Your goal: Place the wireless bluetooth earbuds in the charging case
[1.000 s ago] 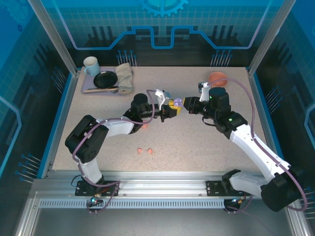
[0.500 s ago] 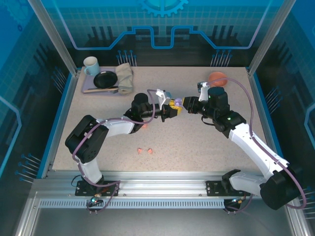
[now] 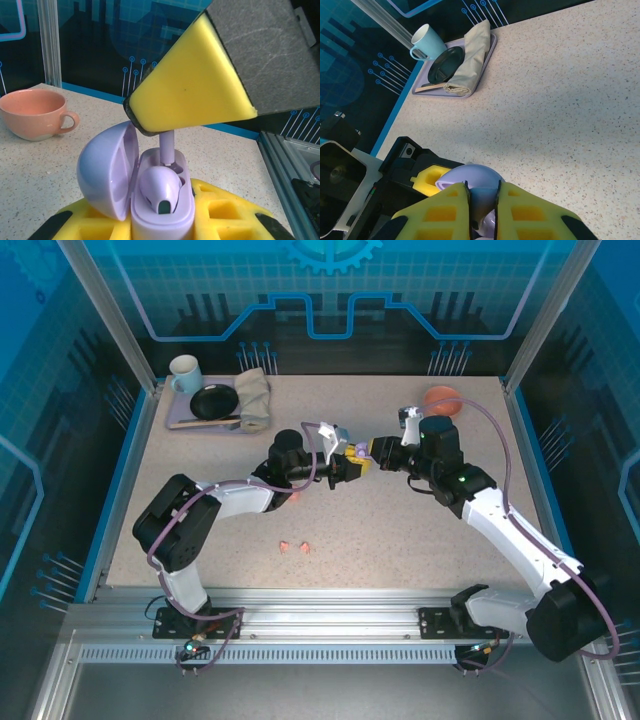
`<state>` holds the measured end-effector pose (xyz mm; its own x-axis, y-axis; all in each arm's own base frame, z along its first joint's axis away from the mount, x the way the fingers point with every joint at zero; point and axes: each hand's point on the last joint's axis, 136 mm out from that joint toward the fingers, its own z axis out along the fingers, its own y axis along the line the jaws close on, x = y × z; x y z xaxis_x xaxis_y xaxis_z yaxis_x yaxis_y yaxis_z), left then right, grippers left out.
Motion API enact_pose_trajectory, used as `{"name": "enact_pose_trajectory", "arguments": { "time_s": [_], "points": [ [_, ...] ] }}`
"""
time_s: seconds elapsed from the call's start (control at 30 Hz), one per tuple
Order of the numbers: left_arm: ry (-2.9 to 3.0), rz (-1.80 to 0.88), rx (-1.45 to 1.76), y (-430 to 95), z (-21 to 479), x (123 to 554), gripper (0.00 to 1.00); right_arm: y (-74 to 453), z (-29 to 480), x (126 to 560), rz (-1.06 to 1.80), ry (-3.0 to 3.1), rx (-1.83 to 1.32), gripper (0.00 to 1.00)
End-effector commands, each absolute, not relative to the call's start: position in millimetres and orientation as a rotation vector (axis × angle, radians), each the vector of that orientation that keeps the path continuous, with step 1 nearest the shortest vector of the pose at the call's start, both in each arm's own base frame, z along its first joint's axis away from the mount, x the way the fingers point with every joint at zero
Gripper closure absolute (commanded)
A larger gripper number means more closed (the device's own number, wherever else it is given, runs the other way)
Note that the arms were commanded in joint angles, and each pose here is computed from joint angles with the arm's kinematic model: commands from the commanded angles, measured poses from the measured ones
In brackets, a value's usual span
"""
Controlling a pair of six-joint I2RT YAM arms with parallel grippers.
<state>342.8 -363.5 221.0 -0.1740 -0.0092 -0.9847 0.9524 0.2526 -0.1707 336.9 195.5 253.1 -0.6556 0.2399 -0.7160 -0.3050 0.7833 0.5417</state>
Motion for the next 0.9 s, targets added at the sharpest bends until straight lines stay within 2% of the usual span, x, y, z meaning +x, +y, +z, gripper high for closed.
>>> {"name": "enact_pose_trajectory", "arguments": {
  "time_s": [0.0, 0.57, 0.87],
  "points": [
    [1.351, -1.125, 0.985, -370.1, 248.5, 337.1, 1.00, 202.6, 257.6, 335.6, 0.797, 2.128, -0.122, 0.86],
    [1.350, -1.092, 0.995, -369.3, 247.2, 339.0, 1.00, 208.6, 246.4, 328.6, 0.642, 2.196, -0.246, 0.87],
    [1.360, -1.095, 0.998, -368.7, 242.4, 337.7, 1.00, 201.7, 268.5, 331.2, 0.657, 2.149, -0.184, 0.88]
  ]
}}
